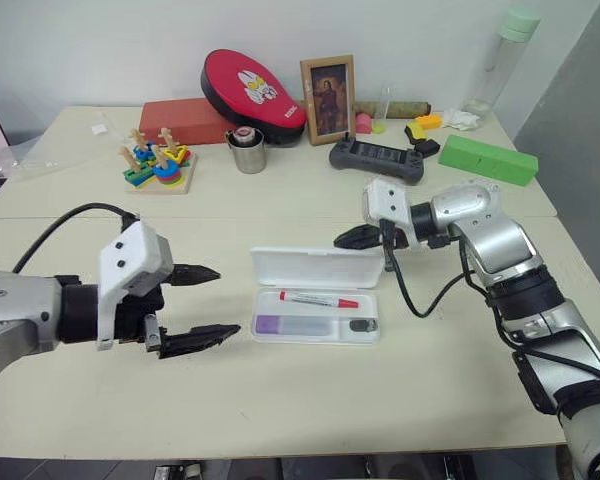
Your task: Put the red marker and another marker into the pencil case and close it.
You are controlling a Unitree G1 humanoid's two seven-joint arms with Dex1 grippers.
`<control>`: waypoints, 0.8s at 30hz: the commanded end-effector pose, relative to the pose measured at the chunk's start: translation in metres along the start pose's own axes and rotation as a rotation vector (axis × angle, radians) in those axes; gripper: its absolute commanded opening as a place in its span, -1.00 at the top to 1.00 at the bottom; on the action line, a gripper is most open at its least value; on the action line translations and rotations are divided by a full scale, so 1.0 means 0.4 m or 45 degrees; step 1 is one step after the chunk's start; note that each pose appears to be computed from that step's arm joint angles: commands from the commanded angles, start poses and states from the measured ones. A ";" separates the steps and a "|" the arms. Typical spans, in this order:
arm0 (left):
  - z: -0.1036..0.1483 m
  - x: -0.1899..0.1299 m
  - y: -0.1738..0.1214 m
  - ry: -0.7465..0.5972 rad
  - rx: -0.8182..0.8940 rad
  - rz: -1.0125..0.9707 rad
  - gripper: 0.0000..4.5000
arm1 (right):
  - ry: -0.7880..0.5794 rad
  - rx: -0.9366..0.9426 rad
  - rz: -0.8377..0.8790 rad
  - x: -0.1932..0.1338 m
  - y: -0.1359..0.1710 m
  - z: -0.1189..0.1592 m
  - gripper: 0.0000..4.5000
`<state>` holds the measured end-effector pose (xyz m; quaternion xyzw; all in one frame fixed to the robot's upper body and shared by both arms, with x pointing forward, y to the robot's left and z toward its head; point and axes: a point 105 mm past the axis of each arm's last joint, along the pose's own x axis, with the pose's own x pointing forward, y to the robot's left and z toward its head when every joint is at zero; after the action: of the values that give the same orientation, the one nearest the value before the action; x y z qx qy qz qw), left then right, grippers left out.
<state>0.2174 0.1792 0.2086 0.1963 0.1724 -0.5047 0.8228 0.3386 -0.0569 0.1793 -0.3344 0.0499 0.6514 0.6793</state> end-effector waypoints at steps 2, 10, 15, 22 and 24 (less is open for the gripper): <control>0.031 0.004 0.007 -0.028 0.079 0.012 -1.00 | -0.009 -0.042 0.025 -0.009 0.016 0.021 0.99; 0.056 -0.007 0.024 -0.045 0.105 0.049 -1.00 | -0.012 -0.022 0.079 0.003 0.045 0.025 0.99; 0.049 -0.016 0.038 -0.027 0.097 0.080 -1.00 | -0.012 0.009 0.158 0.036 0.085 0.025 0.99; 0.043 -0.012 0.040 -0.024 0.096 0.082 -1.00 | -0.050 0.044 0.226 0.087 0.125 0.042 0.99; 0.043 -0.011 0.041 -0.029 0.095 0.085 -1.00 | -0.033 0.065 0.243 0.108 0.140 0.029 0.99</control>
<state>0.2318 0.1808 0.2226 0.2136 0.1496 -0.4872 0.8335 0.2972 -0.0253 0.1501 -0.3037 0.0886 0.7063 0.6332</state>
